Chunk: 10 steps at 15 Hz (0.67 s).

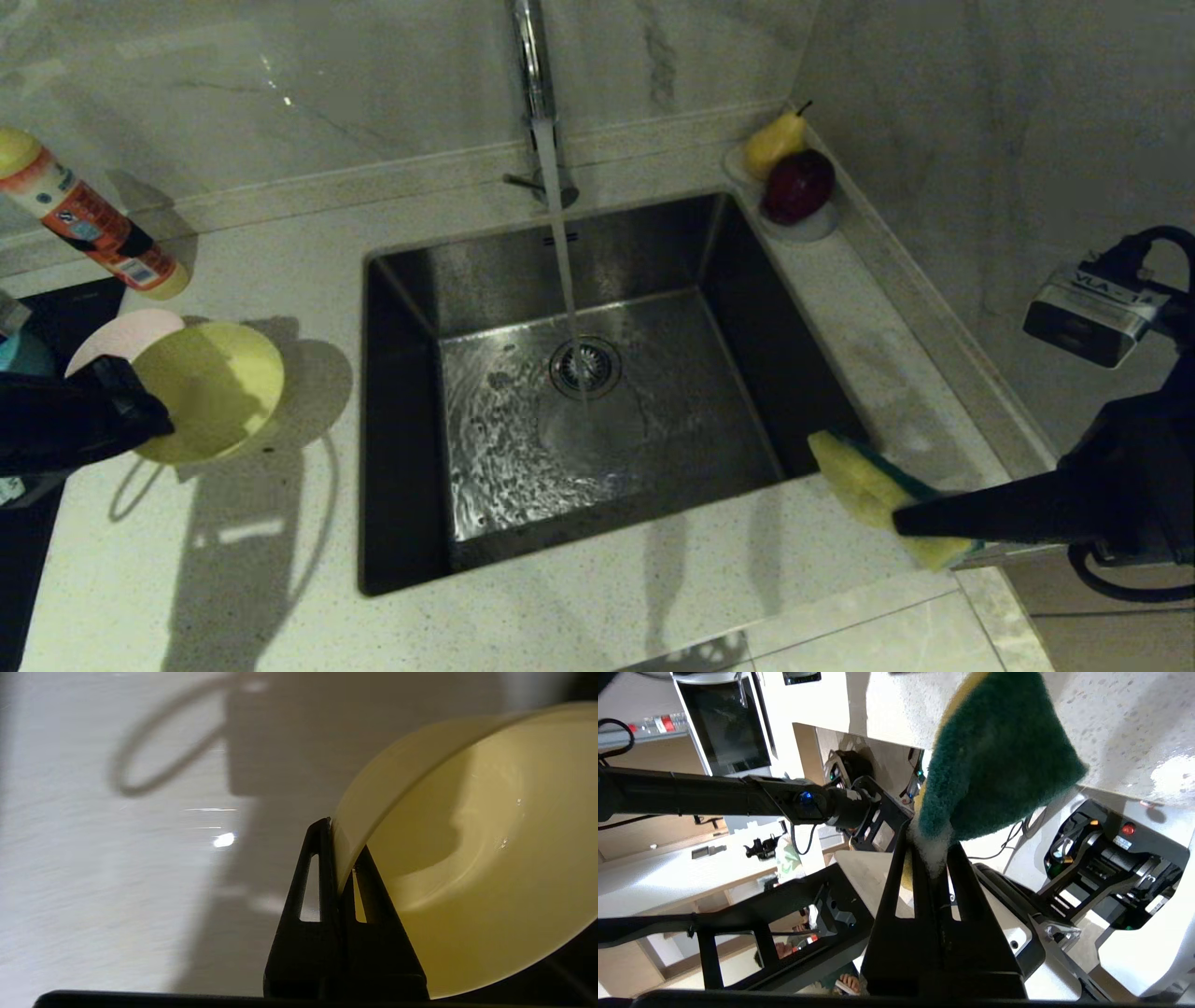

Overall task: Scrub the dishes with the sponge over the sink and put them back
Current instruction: Wash the bowl

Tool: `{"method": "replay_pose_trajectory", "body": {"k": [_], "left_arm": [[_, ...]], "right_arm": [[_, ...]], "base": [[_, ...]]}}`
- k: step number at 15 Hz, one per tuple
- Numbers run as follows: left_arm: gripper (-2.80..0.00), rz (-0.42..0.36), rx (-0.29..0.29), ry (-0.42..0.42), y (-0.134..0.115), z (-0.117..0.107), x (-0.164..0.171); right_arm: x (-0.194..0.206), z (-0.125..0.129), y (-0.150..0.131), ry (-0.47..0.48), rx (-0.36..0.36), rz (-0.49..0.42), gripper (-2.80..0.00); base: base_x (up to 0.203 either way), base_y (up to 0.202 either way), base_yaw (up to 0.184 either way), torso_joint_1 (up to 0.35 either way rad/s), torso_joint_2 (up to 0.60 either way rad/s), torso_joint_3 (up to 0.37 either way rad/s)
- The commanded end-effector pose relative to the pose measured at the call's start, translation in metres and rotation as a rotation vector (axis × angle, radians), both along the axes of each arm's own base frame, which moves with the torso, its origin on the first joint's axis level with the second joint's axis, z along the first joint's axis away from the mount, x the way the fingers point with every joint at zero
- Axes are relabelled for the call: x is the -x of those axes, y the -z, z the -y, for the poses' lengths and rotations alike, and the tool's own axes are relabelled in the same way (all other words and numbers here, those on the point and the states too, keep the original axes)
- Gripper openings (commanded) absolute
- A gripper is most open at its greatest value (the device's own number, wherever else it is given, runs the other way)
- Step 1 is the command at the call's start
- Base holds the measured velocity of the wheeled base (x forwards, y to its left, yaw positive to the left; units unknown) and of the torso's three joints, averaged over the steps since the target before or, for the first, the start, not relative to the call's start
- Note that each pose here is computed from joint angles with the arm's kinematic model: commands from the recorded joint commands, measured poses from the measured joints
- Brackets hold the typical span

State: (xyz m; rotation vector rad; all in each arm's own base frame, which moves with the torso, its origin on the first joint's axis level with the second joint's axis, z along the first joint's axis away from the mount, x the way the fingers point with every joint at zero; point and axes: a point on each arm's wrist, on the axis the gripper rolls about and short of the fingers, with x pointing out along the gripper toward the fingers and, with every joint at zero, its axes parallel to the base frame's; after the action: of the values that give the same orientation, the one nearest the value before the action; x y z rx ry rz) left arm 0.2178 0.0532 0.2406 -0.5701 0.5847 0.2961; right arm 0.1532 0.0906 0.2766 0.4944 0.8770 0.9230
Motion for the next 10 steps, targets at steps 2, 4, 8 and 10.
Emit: {"method": "replay_pose_trajectory", "body": {"k": [2,4,8,10], "left_arm": [[-2.8,0.107,0.024,0.149,-0.027,0.037,-0.003],[-2.8,0.115,0.068,0.205,-0.032,0.06,-0.023],[-2.8,0.078,-0.005,0.229,-0.019,0.117,-0.061],[-2.8,0.087,-0.02,0.285,-0.014,0.148,-0.072]], "right_arm": [[0.005,0.002,-0.001,-0.003,-0.006,0.004,-2.8],[0.007,0.003,-0.001,-0.003,-0.008,0.008,-2.8],[0.012,0.004,0.001,-0.016,-0.007,0.012,-2.8],[0.014,0.005,0.001,-0.024,-0.006,0.02,-2.8]], "base": [[0.0,0.0,0.0,0.0,0.0,0.0],[0.0,0.0,0.0,0.0,0.0,0.0],[0.0,0.0,0.0,0.0,0.0,0.0],[0.0,0.0,0.0,0.0,0.0,0.0]]}}
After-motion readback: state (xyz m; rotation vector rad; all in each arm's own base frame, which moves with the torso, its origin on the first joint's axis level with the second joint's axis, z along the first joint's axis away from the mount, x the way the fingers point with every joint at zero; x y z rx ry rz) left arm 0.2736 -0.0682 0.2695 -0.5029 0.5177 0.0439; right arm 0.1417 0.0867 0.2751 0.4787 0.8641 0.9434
